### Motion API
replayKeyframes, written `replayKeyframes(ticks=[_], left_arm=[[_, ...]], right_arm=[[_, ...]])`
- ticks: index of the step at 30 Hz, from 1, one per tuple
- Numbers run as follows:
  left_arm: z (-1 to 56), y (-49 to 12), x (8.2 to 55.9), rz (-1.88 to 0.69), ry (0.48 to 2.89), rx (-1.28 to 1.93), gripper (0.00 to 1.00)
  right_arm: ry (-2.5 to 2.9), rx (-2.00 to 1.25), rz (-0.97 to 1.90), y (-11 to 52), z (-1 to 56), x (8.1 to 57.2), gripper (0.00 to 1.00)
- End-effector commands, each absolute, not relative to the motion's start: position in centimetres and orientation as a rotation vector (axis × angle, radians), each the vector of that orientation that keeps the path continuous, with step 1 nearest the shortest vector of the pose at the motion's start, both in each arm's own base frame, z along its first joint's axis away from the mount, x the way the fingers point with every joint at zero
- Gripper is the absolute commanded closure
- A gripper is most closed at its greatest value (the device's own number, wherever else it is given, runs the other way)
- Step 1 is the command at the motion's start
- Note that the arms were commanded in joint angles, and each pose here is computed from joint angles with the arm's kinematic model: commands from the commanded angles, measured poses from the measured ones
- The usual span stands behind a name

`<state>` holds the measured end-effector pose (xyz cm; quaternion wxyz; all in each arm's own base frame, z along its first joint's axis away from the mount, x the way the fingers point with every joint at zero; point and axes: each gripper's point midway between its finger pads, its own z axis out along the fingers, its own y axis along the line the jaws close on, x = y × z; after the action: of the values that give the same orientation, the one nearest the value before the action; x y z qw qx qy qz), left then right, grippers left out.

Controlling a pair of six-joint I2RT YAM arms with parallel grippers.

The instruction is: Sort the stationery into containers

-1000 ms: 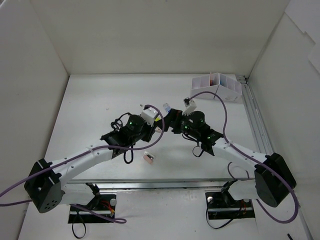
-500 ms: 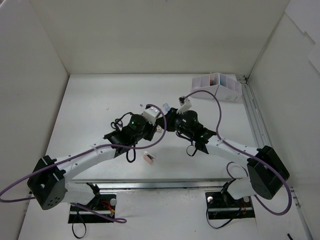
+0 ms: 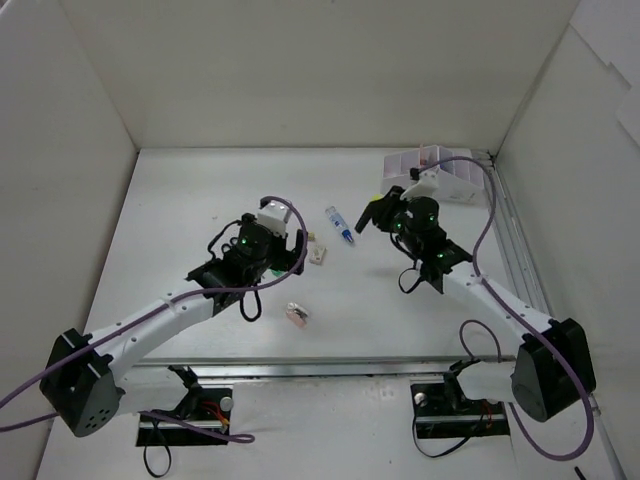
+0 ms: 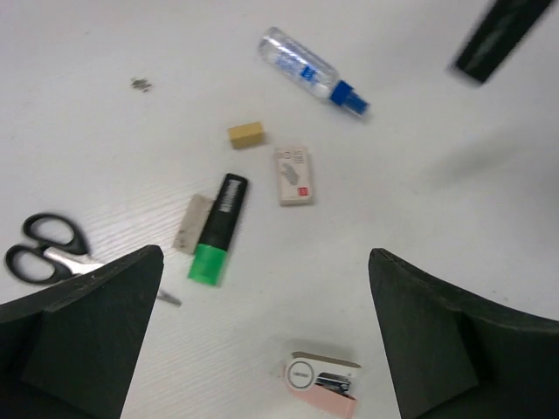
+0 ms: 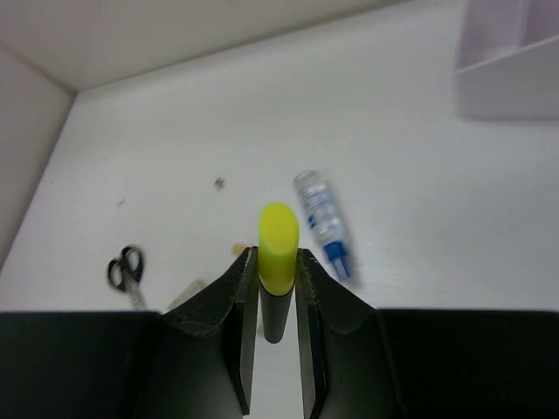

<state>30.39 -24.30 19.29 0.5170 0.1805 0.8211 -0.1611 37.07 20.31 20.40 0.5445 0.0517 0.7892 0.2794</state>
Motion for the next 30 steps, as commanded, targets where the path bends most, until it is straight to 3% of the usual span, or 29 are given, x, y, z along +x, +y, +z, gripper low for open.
replayKeyframes(ticks=[1,6,11,16,23,30], left_arm=[[20.6,-20.7,31.7,-0.371,1.995,0.194,0.01],[18.9,-17.4,31.7,-0.341,2.065,0.086,0.00],[17.5,-16.0,32.3,-0.319,2.113,0.066,0.01],[15.9,-15.8,33.2,-0.319,2.145,0.111,0.01],[12.8,-17.5,34.4,-0.300,2.225,0.343,0.01],[11.6,-18.2,35.7,-0.300,2.228,0.416,0.01]], right_arm=[[1.646,0.196,0.276,12.0,29.0,39.7,1.00],[1.544,0.351,-0.071,2.5,31.2,44.0,1.00],[1.547,0.370,-0.145,-2.4,30.8,51.1,1.00],[1.496,0.384,-0.166,-5.0,31.6,56.2,1.00],[1.531,0.378,-0.193,-7.5,27.1,61.8,1.00],[1.556,0.355,-0.123,-6.5,25.0,63.2,1.00]])
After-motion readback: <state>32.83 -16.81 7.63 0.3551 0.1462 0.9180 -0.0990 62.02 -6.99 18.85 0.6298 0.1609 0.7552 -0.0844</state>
